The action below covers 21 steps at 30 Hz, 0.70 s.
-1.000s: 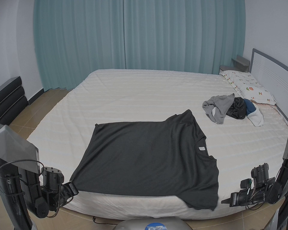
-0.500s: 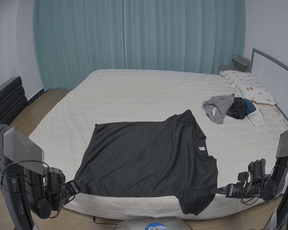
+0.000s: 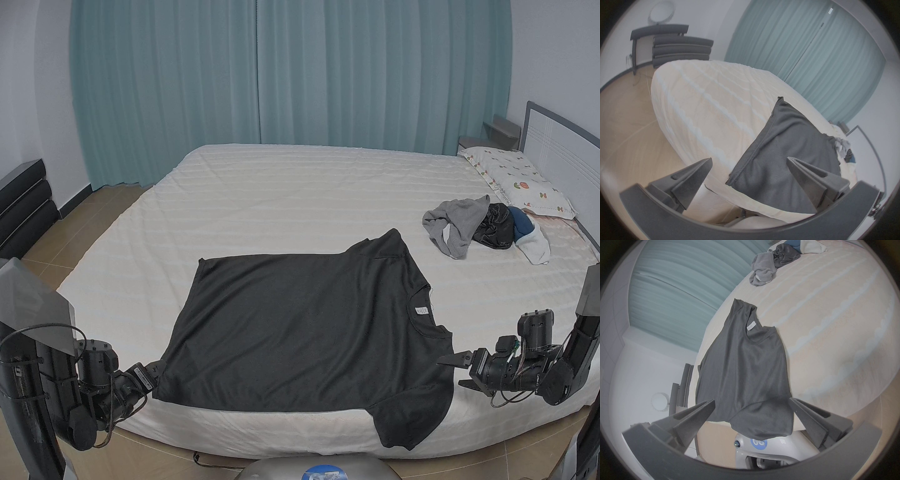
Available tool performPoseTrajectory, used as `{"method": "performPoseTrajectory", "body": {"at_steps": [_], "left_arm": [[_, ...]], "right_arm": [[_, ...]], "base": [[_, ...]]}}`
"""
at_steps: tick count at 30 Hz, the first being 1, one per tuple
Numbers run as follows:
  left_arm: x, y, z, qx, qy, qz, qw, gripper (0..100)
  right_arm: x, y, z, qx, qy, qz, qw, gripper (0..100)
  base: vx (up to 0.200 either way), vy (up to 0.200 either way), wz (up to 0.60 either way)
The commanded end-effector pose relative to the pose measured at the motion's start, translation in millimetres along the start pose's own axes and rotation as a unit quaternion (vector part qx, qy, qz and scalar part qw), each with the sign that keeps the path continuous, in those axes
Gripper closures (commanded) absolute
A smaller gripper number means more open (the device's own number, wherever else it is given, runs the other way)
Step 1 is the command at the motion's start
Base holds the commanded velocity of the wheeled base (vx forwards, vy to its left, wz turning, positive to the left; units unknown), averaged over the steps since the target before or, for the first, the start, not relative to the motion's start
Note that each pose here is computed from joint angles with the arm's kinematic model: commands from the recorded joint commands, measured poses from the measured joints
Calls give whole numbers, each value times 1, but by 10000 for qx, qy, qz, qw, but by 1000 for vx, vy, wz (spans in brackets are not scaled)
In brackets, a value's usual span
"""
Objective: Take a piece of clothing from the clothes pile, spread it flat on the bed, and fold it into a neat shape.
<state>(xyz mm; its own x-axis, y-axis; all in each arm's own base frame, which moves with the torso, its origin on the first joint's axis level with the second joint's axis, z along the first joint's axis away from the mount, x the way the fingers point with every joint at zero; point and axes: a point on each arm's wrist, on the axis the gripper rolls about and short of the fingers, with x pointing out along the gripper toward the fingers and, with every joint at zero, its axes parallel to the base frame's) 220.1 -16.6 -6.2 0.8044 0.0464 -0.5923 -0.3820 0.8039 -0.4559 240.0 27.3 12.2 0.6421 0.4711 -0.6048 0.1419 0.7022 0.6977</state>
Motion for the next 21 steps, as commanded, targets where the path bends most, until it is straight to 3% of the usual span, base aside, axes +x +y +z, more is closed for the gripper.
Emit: {"method": "performPoseTrajectory", "body": {"at_steps": [1,7,19,21], "left_arm": [[-1,9,17,-448,-132,-199,9987,0],[0,13,18,-492,-39,-253,9985,0],[2,7,22,-707,-168,-356,9967,0],[0,4,22,-708,-177,-440,9964,0]], "right_arm": [[-6,5,8,113,-194,174,9996,0],[-10,11,10,324,-268,295,9987,0],[-9,20,18,458,-519,586,9959,0],[-9,20,18,444,-522,609,9958,0]], "base": [[0,200,0],[0,200,0],[0,0,0],[200,0,0]]}}
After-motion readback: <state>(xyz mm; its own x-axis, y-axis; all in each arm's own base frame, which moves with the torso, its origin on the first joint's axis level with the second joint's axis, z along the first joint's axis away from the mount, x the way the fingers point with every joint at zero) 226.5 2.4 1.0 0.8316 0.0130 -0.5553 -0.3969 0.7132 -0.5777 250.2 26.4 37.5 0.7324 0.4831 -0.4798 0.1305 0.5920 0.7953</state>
